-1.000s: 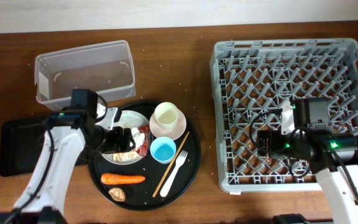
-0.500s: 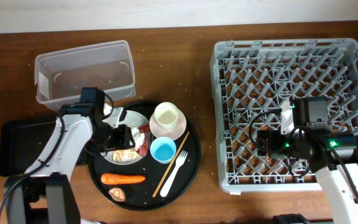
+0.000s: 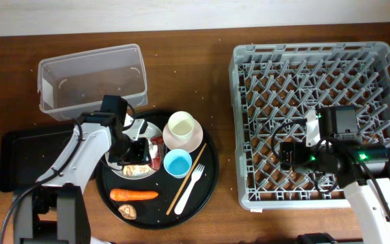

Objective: Sort waste into correct bins and load items into the dishwasher rack
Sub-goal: 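Reach the left gripper to the plate and grasp the white tissue, then carry the tissue with the left gripper and drop it into the clear bin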

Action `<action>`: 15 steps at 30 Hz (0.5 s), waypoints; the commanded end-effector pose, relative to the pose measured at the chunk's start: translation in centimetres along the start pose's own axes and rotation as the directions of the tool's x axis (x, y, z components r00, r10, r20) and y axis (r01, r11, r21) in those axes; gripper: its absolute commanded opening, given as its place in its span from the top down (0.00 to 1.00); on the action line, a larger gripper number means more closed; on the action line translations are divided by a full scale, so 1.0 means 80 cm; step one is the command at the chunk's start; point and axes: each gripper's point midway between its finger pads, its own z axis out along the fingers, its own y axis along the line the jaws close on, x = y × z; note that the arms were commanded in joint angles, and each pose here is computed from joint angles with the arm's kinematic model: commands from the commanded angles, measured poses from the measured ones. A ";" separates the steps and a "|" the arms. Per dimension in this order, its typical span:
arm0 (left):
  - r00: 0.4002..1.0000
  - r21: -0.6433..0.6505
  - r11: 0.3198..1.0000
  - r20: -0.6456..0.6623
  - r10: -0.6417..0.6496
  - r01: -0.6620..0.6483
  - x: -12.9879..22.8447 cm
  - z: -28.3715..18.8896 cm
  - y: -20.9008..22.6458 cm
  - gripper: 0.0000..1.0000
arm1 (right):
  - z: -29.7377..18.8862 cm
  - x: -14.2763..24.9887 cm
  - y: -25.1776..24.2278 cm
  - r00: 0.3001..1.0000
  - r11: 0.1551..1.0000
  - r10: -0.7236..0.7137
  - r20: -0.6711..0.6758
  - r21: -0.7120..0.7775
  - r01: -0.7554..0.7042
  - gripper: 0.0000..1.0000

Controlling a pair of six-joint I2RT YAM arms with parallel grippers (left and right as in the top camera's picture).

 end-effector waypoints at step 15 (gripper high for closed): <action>1.000 -0.015 1.000 0.014 0.010 -0.009 -0.008 -0.002 0.002 0.99 | -0.006 -0.007 0.004 1.000 1.000 0.005 0.018 -0.009 -0.004 0.02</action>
